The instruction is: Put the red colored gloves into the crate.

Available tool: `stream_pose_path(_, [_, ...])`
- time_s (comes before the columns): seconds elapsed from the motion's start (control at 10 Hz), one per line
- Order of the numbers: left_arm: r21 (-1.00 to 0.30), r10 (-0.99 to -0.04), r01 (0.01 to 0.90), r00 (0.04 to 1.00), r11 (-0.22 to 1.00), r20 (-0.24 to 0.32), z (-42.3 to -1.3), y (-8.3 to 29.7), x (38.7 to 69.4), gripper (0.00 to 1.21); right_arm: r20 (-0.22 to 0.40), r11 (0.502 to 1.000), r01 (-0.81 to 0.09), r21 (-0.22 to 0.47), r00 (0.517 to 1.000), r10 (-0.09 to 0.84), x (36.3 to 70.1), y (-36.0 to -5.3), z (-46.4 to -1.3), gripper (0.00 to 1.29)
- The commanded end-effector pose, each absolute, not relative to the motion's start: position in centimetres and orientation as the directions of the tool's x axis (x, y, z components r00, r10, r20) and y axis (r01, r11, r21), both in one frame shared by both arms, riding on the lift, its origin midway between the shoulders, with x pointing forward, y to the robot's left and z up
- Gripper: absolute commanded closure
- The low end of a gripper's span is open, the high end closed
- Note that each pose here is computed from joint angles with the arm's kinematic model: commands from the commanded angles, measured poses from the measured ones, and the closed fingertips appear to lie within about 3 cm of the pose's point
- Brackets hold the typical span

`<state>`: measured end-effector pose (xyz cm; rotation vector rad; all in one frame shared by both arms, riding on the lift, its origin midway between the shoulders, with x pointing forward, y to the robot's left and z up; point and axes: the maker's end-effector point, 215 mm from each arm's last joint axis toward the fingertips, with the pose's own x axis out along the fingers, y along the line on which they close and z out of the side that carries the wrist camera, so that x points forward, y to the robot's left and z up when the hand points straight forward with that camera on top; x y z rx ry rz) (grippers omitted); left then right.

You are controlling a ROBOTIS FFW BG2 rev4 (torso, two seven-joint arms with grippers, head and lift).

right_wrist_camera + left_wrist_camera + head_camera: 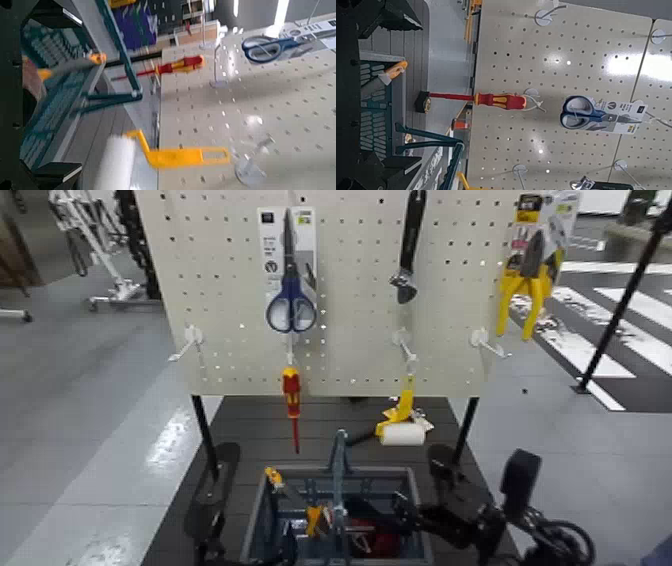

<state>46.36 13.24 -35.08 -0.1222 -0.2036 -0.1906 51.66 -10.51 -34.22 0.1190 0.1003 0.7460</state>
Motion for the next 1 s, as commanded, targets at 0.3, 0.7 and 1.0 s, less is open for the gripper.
stream_pose_path(0.3, [-0.104, -0.162, 0.187, 0.963, 0.977, 0.214, -35.0, 13.8, 46.3, 0.11, 0.022, 0.949, -0.313, -0.025, 0.949, 0.314, 45.8, -19.7, -34.1, 0.00])
stream_pose_path(0.7, [-0.101, -0.153, 0.177, 0.965, 0.979, 0.212, -35.0, 14.4, 46.1, 0.11, 0.018, 0.983, -0.170, -0.070, 0.985, 0.172, 42.1, -22.7, -33.4, 0.00])
stream_pose_path(1.0, [-0.101, -0.154, 0.177, 0.967, 0.979, 0.204, -35.1, 14.5, 46.0, 0.11, 0.018, 0.975, -0.174, -0.139, 0.984, 0.179, 42.0, -21.6, -33.2, 0.01])
